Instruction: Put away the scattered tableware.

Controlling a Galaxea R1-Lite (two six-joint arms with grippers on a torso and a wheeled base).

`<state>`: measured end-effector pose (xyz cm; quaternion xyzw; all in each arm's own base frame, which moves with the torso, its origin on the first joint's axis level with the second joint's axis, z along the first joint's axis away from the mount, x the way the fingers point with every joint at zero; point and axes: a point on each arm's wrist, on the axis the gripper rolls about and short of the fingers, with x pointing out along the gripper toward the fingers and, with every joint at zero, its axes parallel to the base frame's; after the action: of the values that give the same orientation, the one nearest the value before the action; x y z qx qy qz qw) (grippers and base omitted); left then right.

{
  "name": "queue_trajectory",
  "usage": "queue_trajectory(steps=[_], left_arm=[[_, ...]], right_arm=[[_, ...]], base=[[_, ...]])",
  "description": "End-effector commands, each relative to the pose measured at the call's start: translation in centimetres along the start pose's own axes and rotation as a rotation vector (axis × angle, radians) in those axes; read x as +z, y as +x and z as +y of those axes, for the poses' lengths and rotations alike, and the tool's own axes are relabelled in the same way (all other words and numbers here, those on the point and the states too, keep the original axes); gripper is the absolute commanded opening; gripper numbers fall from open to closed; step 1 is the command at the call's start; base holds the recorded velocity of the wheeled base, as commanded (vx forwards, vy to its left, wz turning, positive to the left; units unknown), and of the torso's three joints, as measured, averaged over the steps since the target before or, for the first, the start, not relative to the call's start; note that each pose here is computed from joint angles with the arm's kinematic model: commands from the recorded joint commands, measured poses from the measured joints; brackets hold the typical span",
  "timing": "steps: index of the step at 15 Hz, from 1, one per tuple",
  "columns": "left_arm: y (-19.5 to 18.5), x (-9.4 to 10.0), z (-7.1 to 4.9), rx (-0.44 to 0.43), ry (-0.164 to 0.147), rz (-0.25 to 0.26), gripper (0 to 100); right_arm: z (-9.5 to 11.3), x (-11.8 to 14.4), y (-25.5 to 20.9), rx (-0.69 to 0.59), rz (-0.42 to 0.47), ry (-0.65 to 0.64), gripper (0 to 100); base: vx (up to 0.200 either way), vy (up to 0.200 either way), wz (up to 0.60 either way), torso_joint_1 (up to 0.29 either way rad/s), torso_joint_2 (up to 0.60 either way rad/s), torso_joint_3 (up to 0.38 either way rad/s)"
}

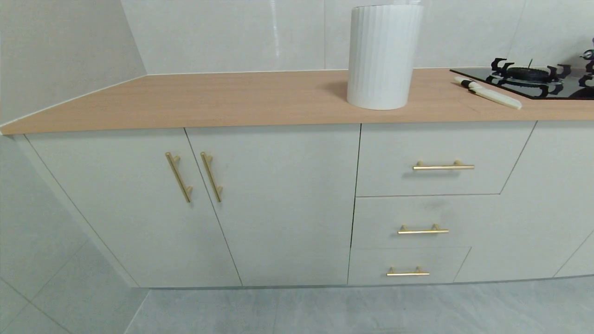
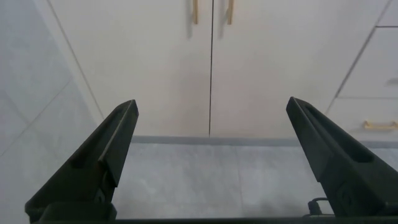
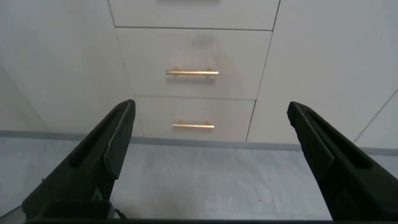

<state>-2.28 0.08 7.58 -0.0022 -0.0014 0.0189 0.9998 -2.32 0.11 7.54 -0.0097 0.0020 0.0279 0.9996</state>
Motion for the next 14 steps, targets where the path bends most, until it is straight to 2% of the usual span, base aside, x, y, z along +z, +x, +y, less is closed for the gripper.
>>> queue_trajectory(steps=[1,9,14], left_arm=[[0.01,0.01,0.00,0.000,0.000,0.001,100],[0.01,0.01,0.00,0.000,0.000,0.001,100],[0.01,0.01,0.00,0.000,0.000,0.001,100]], right_arm=[[0.00,0.01,0.03,0.001,0.003,0.000,100],[0.00,0.01,0.03,0.001,0.003,0.000,100],[0.00,0.01,0.03,0.001,0.003,0.000,100]], base=[[0.200,0.000,0.00,0.002,0.01,0.007],[0.200,0.000,0.00,0.004,0.00,0.001],[0.000,0.000,0.00,0.000,0.00,0.000]])
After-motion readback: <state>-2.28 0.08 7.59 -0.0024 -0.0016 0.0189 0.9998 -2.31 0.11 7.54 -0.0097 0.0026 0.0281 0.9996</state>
